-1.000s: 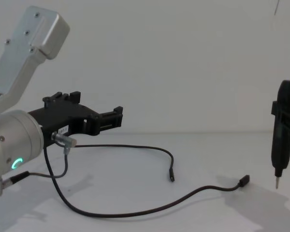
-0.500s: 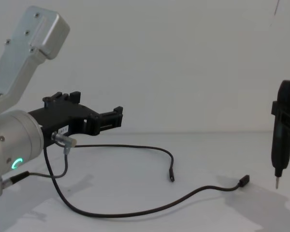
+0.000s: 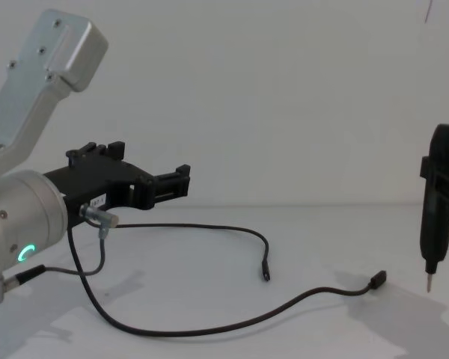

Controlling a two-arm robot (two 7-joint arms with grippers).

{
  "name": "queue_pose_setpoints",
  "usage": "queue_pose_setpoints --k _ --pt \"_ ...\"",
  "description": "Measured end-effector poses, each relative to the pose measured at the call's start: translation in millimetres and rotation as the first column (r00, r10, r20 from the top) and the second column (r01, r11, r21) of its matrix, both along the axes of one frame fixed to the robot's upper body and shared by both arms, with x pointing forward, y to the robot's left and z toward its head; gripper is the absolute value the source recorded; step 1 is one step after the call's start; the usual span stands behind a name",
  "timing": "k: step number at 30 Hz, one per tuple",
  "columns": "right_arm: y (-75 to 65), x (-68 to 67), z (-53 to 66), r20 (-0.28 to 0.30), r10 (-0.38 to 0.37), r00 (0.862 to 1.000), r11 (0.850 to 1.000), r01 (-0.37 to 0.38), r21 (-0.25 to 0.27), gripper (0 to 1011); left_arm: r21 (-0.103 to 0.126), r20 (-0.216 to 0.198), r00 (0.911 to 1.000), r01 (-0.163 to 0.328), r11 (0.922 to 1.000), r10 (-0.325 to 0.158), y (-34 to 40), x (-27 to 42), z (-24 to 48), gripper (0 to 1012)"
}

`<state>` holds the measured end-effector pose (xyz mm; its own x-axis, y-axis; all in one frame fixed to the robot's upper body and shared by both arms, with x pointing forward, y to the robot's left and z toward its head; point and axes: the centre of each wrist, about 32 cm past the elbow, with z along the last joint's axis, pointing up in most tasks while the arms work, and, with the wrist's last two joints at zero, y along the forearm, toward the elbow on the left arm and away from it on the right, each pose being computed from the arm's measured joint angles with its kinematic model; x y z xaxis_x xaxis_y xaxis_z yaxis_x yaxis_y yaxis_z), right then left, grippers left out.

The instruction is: Pick up the data cable with the one hand.

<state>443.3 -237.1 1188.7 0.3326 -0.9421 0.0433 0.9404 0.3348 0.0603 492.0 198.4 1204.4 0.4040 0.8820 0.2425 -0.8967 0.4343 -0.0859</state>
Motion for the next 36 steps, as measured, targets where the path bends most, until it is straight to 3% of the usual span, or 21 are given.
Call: queue_pose_setpoints --k 11,17,23,30,31,33,34,35,36 --pt "0.0 0.0 0.0 0.000 0.000 1.000 1.000 0.000 0.000 279 0.011 -0.009 0.9996 0.027 0.9996 -0.027 2.6 0.7 2.1 1001" --pt "0.0 0.0 0.0 0.000 0.000 1.000 1.000 0.000 0.000 279 0.027 -0.038 0.9960 0.082 0.9963 -0.081 7.9 1.4 6.9 1001" --pt "0.0 0.0 0.0 0.000 0.000 1.000 1.000 0.000 0.000 279 0.046 -0.084 0.9849 0.156 0.9867 -0.152 15.0 1.9 14.2 1001" --pt "0.0 0.0 0.0 0.000 0.000 1.000 1.000 0.000 0.000 279 0.063 -0.154 0.9579 0.254 0.9651 -0.242 22.4 3.4 24.8 1001" --pt "0.0 0.0 0.0 0.000 0.000 1.000 1.000 0.000 0.000 279 0.065 -0.172 0.9486 0.280 0.9578 -0.266 23.7 4.1 27.7 1001" --pt "0.0 0.0 0.0 0.000 0.000 1.000 1.000 0.000 0.000 279 0.068 -0.187 0.9403 0.301 0.9512 -0.284 24.6 4.8 30.3 1001" --pt "0.0 0.0 0.0 0.000 0.000 1.000 1.000 0.000 0.000 279 0.071 -0.203 0.9307 0.324 0.9435 -0.304 25.3 5.6 33.4 1001" --pt "0.0 0.0 0.0 0.000 0.000 1.000 1.000 0.000 0.000 279 0.071 -0.203 0.9307 0.324 0.9435 -0.304 25.3 5.6 33.4 1001" --pt "0.0 0.0 0.0 0.000 0.000 1.000 1.000 0.000 0.000 279 0.073 -0.222 0.9189 0.349 0.9343 -0.326 25.7 6.5 36.4 1001"
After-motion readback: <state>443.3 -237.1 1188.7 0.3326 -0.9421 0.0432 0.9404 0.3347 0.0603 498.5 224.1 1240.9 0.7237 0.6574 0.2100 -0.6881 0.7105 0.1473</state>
